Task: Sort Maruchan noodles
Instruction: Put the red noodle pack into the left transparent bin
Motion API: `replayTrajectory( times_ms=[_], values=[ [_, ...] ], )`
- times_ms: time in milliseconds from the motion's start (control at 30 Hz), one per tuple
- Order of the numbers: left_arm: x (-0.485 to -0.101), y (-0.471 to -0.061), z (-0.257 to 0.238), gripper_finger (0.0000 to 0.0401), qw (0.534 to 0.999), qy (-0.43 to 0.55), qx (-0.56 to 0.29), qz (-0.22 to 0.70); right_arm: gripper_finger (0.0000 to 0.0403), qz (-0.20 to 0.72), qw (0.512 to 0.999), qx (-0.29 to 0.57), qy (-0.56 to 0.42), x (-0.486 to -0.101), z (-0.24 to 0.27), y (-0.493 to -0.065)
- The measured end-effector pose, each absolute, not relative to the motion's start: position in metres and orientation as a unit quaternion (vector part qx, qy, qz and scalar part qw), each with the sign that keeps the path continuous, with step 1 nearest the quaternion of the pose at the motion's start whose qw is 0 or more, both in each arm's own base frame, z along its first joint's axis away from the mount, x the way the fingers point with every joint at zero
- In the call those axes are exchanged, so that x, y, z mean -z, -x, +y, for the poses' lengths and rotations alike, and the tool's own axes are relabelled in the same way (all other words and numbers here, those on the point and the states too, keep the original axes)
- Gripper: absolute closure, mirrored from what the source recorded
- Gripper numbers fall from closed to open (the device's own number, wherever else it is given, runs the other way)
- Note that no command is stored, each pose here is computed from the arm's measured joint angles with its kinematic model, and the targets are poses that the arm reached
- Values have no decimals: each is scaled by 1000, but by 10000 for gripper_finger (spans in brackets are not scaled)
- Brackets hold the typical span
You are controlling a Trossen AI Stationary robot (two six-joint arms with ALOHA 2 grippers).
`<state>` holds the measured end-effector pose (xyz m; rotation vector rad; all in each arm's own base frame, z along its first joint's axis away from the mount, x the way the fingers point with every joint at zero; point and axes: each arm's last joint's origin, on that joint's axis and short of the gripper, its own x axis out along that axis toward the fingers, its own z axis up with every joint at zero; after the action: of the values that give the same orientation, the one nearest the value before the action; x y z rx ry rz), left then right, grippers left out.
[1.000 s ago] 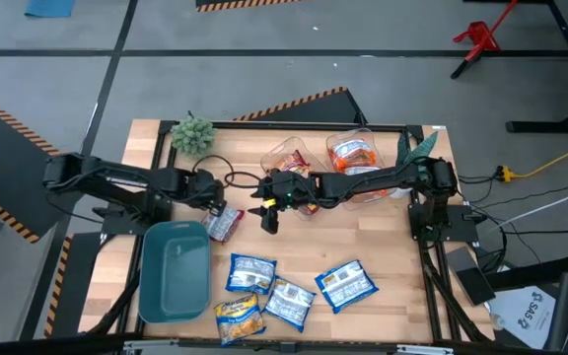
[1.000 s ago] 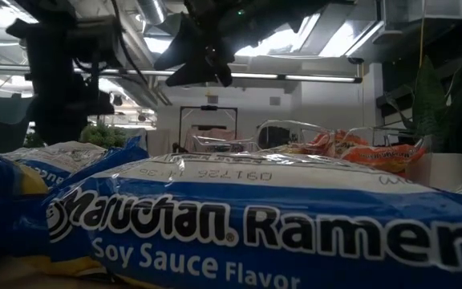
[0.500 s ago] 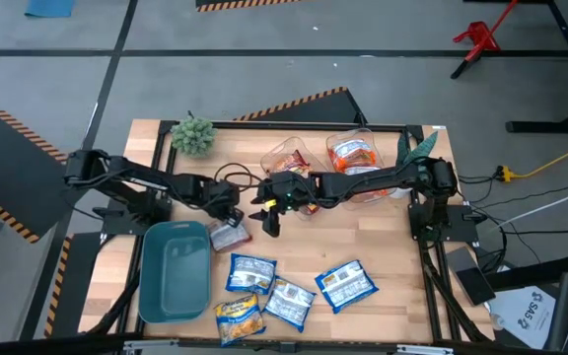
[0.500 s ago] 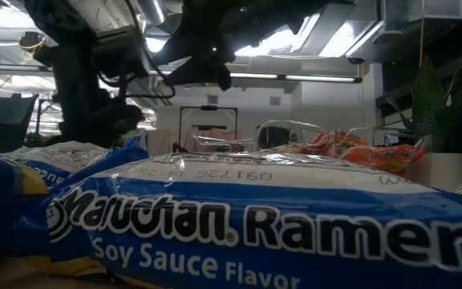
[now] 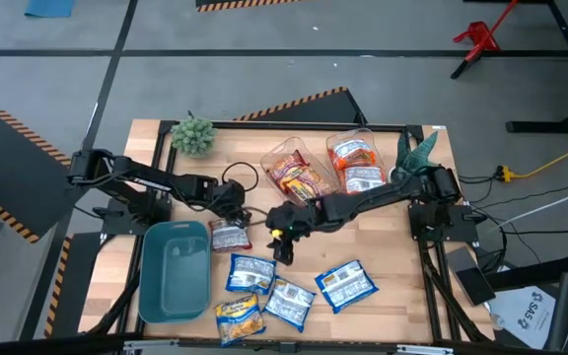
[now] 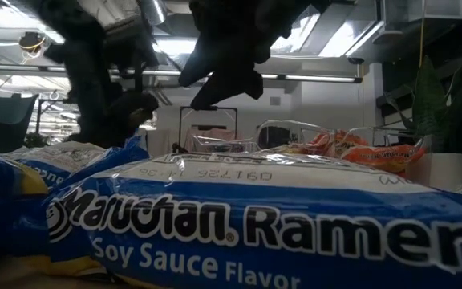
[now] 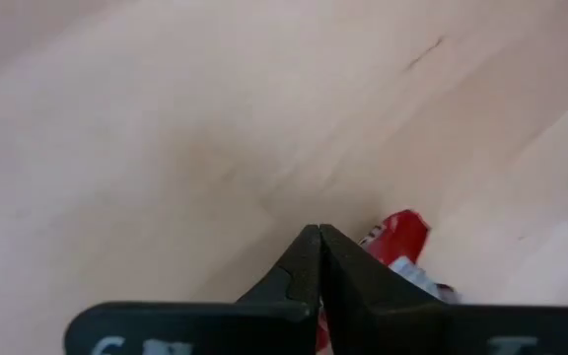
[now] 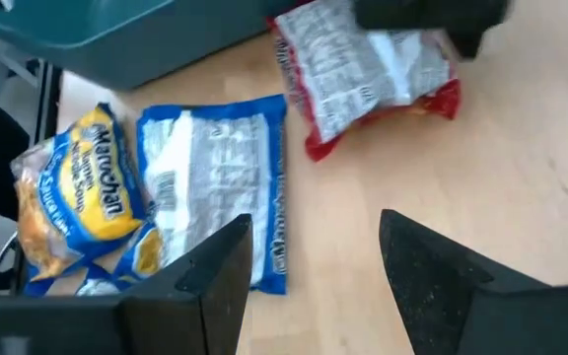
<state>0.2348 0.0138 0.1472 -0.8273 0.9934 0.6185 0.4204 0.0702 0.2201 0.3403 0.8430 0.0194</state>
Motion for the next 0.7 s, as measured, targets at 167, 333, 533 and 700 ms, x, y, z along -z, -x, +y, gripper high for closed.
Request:
replayTrajectory(
  times_ms=[167,333,533,700],
  values=[
    [-187,-240,5,401,752,303,-323,489,198,402,903,4,-148,-220,80,-419],
    [-202,-239,-16,401,749,274,-297,526,198,399,904,5,-150,-221,83,-419],
    [-194,-229,-32,401,729,274,-309,545,198,398,905,5,-146,-221,86,-418],
    [-187,-229,-38,401,724,275,-315,549,198,398,905,6,-147,-221,86,-418]
  ],
)
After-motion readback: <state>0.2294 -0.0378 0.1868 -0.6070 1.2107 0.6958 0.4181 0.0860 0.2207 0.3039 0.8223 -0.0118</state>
